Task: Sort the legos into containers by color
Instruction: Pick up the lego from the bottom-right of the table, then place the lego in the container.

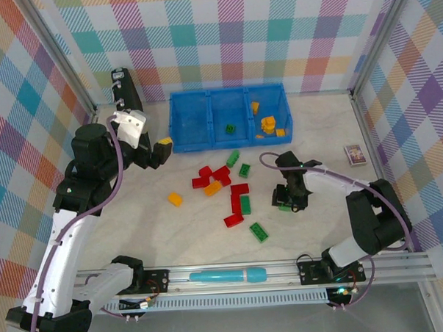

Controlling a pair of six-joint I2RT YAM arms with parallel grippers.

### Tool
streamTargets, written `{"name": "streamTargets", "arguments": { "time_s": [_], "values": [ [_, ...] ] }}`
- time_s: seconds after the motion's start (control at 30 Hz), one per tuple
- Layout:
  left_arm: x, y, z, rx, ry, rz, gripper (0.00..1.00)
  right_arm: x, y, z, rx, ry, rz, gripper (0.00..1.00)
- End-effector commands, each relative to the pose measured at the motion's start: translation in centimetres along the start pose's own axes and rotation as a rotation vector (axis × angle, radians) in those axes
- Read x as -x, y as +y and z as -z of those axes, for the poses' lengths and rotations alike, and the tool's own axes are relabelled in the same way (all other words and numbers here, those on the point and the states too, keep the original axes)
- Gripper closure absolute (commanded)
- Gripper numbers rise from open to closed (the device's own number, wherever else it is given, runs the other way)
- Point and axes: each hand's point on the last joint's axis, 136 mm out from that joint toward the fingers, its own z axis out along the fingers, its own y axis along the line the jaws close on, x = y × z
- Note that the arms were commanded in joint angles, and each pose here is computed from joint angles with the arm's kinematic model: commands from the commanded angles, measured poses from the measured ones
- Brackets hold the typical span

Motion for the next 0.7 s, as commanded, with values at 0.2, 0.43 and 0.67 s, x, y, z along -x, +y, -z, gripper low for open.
{"name": "streamTargets", "arguments": {
  "time_s": [0.2, 0.43, 0.67],
  "values": [
    [0.3, -0.3, 0.2, -0.005, -0.02, -0.003, 0.0, 4.8, 2.5, 4.2, -0.012, -0.096, 0.118, 0.56],
    [0.1, -0.4, 0.1, -0.009, -0.017, -0.007, 0.0, 14.2, 8.3, 11.1, 0.032, -0.3, 0.281, 0.57],
    [0.1, -0.6, 0.0, -0.028, -0.016, -0.005, 0.0, 23.6, 15.0, 15.4, 0.126, -0.529, 0.356, 0.57]
  ]
}}
